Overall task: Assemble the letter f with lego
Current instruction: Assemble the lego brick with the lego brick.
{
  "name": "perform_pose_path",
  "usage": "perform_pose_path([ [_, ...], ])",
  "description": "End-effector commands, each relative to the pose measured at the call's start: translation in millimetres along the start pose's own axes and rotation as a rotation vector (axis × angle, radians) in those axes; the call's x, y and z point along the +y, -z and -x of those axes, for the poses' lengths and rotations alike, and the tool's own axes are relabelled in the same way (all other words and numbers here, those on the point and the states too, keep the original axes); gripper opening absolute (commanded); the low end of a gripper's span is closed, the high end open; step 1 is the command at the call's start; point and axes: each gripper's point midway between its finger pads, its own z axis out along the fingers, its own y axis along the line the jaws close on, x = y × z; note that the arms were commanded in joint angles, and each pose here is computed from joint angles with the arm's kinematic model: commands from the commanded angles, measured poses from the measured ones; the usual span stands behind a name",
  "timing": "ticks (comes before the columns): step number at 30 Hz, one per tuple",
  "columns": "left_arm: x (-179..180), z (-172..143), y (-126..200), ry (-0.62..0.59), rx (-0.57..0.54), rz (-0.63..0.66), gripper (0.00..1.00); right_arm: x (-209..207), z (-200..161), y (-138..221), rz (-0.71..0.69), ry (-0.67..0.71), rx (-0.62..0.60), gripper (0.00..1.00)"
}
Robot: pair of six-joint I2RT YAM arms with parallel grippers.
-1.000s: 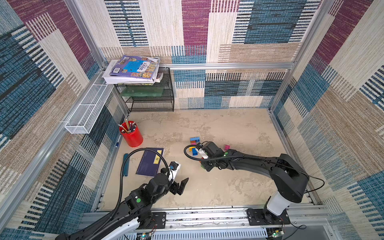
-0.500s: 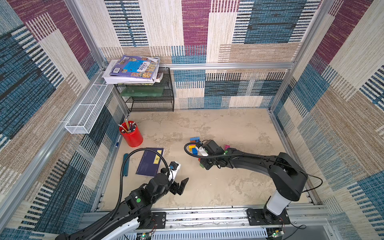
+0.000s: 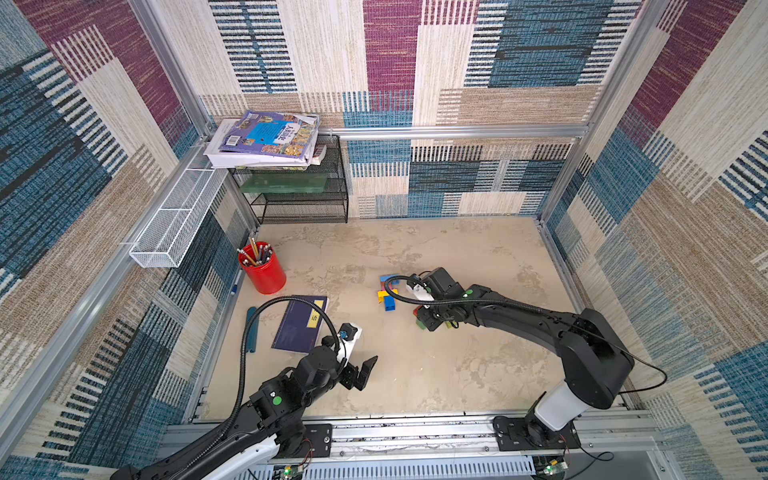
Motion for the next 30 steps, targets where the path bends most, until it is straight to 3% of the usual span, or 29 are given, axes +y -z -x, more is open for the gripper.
perform_pose_path([
  [1, -1.2, 7.6, 0.4, 0.004, -0.030, -0.005, 0.99, 4.1, 10.3, -1.2, 0.023, 0.062, -0.049, 0.19],
  [15, 1.3, 8.0, 0.4, 0.006, -0.035, 0.010, 0.99, 39.2, 15.3, -7.5, 0.182, 0.207, -0.117, 0.19],
  [30, 2.0, 8.3, 0.4, 0.006, -0.037, 0.014, 0.99, 52.9, 2.7, -29.7, 0.164, 0.271, -0.047, 0.26],
])
